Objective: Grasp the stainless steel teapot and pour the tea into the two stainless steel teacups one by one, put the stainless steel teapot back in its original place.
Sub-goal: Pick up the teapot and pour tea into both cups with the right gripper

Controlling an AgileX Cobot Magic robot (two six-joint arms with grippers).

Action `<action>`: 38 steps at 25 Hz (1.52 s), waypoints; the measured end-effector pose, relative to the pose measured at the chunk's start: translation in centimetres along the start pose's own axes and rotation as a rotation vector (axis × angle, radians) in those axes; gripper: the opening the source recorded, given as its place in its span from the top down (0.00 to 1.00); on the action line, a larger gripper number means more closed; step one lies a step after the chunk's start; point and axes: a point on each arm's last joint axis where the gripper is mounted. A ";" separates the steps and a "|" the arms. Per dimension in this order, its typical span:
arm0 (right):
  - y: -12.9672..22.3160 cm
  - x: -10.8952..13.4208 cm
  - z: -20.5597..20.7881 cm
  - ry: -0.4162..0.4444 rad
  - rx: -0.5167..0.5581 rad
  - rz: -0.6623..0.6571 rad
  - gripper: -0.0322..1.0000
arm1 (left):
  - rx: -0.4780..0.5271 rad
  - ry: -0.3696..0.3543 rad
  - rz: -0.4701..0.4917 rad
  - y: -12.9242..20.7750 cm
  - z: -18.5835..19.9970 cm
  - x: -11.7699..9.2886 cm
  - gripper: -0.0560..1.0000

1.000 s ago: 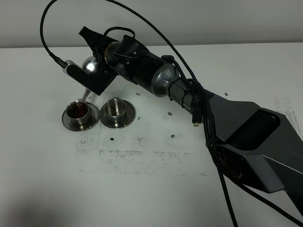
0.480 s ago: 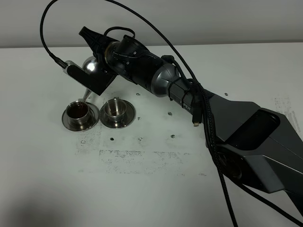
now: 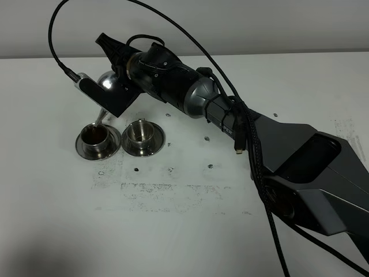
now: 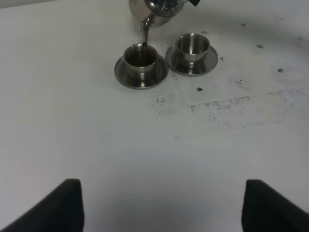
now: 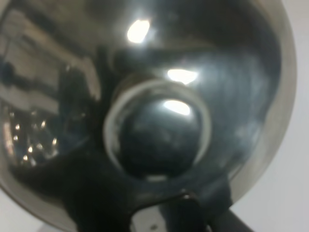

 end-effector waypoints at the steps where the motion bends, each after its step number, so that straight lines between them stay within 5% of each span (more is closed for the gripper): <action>1: 0.0 0.0 0.0 -0.001 -0.005 -0.007 0.81 | 0.000 0.000 0.000 0.0 0.0 0.0 0.33; 23: 1.4 -1.9 2.5 -0.003 -0.019 -0.133 0.81 | 0.000 0.000 -0.001 0.0 0.0 0.0 0.33; 29: 3.8 -3.0 5.0 -0.056 -0.049 -0.462 0.81 | 0.000 0.000 -0.002 0.0 0.0 0.0 0.33; 38: 4.6 -3.5 6.7 -0.158 -0.069 -1.269 0.81 | 0.000 0.000 -0.002 0.0 0.0 0.0 0.33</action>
Point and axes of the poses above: a point on each arm's last joint axis where the gripper is mounted, z pointing back along that axis away from the gripper, x along the wrist's bending axis when the last joint is at zero, y = z × x, and after that the axes turned 7 degrees about -z, right-handed
